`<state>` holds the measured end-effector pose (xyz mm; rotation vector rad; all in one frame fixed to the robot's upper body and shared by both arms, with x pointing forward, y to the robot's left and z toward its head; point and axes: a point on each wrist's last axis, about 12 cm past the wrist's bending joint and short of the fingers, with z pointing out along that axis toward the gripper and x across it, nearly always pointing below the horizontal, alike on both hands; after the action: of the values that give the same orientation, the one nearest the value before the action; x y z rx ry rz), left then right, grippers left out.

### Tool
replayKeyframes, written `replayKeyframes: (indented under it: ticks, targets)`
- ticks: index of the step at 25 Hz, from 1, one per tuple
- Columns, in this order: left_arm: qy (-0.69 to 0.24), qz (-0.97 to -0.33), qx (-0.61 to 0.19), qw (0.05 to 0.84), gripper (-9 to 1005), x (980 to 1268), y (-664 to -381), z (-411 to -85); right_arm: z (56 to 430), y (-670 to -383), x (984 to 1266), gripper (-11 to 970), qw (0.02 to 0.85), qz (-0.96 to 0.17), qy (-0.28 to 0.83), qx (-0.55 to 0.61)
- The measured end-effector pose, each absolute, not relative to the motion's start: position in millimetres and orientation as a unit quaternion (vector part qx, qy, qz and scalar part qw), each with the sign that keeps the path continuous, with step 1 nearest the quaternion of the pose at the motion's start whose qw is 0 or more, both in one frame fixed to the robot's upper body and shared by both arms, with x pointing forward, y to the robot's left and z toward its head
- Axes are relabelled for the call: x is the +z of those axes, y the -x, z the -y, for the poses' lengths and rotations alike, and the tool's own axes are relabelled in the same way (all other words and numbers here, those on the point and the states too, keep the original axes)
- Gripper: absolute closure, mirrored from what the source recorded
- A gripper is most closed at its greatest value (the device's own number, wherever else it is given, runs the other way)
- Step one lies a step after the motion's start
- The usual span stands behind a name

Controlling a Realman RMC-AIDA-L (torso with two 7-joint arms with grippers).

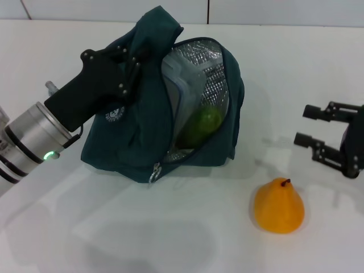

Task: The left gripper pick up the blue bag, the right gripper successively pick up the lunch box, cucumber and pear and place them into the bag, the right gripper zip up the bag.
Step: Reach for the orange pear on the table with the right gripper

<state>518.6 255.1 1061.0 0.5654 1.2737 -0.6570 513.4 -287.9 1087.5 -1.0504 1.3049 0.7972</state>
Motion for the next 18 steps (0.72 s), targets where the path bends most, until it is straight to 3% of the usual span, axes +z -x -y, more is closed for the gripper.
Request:
replayKeyframes:
  ticks: [1, 12, 18]
  targets:
    - [-0.256, -0.575, -0.295, 0.718, 930, 1061, -518, -255, 288, -512, 1087, 591, 0.598, -0.563, 0.455, 0.344]
    - [-0.261, -0.571, -0.296, 0.72, 929, 1062, -520, -253, 290, -500, 1081, 499, 0.555, -0.569, 0.479, 0.373]
    - [-0.263, -0.569, -0.297, 0.72, 929, 1063, -521, -252, 287, -498, 1076, 596, 0.531, -0.576, 0.492, 0.379]
